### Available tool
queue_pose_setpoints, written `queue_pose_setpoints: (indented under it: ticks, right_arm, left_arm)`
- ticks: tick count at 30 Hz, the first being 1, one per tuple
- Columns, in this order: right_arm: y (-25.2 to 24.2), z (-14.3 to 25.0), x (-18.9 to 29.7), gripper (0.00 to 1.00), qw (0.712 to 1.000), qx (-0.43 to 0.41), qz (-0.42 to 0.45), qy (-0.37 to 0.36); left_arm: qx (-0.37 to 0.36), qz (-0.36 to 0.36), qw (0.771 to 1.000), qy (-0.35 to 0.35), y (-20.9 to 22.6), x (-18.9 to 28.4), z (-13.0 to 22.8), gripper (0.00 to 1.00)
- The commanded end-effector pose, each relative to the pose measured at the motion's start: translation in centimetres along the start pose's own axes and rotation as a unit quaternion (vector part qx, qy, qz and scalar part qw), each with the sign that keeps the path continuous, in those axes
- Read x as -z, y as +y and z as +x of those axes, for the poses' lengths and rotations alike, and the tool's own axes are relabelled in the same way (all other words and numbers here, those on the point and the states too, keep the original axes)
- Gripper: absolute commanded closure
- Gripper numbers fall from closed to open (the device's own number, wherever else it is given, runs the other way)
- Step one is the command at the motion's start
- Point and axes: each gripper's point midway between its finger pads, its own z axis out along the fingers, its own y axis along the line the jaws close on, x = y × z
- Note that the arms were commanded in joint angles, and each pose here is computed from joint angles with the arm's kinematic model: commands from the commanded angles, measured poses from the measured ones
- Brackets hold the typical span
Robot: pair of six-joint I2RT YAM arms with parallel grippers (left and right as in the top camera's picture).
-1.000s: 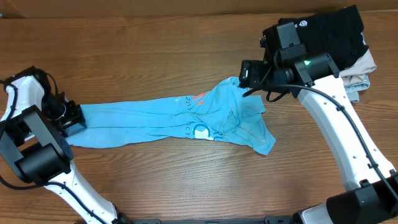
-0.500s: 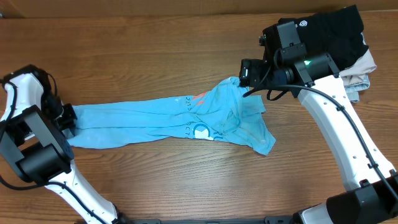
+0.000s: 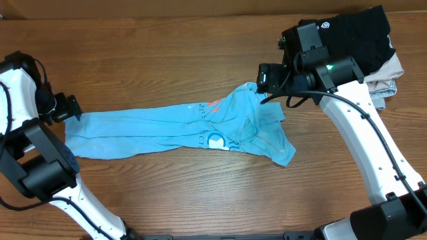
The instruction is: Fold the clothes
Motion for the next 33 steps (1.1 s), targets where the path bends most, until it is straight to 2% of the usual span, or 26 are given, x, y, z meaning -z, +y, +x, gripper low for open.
queue_pose_setpoints:
  ticks: [1,10,16,19,22,23,24,26,30,31,33]
  right_arm:
    - [-0.1,0.1,0.1,0.11,1.000,0.005,0.003,0.000]
    - [-0.2,0.4,0.1,0.10,1.000,0.004,0.006,0.006]
    - [-0.2,0.4,0.1,0.10,1.000,0.004,0.006,0.005]
    - [-0.2,0.4,0.1,0.10,1.000,0.004,0.006,0.005]
    - [-0.1,0.3,0.1,0.10,1.000,0.004,0.005,0.003]
    - [-0.1,0.2,0.1,0.10,1.000,0.004,0.005,0.002]
    - [-0.1,0.2,0.1,0.10,1.000,0.005,0.004,0.000]
    - [0.0,0.0,0.1,0.10,1.000,0.005,0.003,-0.003]
    - [0.0,-0.1,-0.1,0.10,1.000,0.005,0.002,-0.004]
    - [-0.1,0.0,-0.3,0.10,1.000,0.004,0.003,-0.002]
    - [-0.2,0.4,-0.7,0.11,1.000,0.002,0.006,0.005]
  left_arm:
    - [-0.008,0.017,1.000,0.019,-0.8,-1.6,1.8,0.00]
    - [-0.006,0.019,0.999,0.033,-1.4,-6.2,3.6,0.01]
    - [0.010,0.002,1.000,0.021,-0.9,-8.3,3.8,0.07]
    - [0.013,0.001,1.000,0.011,-1.0,-9.5,3.9,0.16]
    - [0.021,0.002,1.000,-0.001,-1.2,-10.5,3.8,0.30]
    - [0.021,0.002,1.000,-0.005,-1.2,-10.7,3.7,0.40]
    - [0.022,0.003,1.000,-0.010,-1.2,-10.8,3.6,0.45]
    - [0.023,0.003,0.999,-0.021,-1.3,-10.9,3.0,0.67]
    - [0.029,0.005,0.999,-0.046,-1.1,-10.8,1.8,0.92]
    - [0.030,0.005,0.998,-0.051,-1.1,-10.7,1.6,0.96]
    - [0.031,0.006,0.998,-0.059,-1.1,-10.4,1.0,0.96]
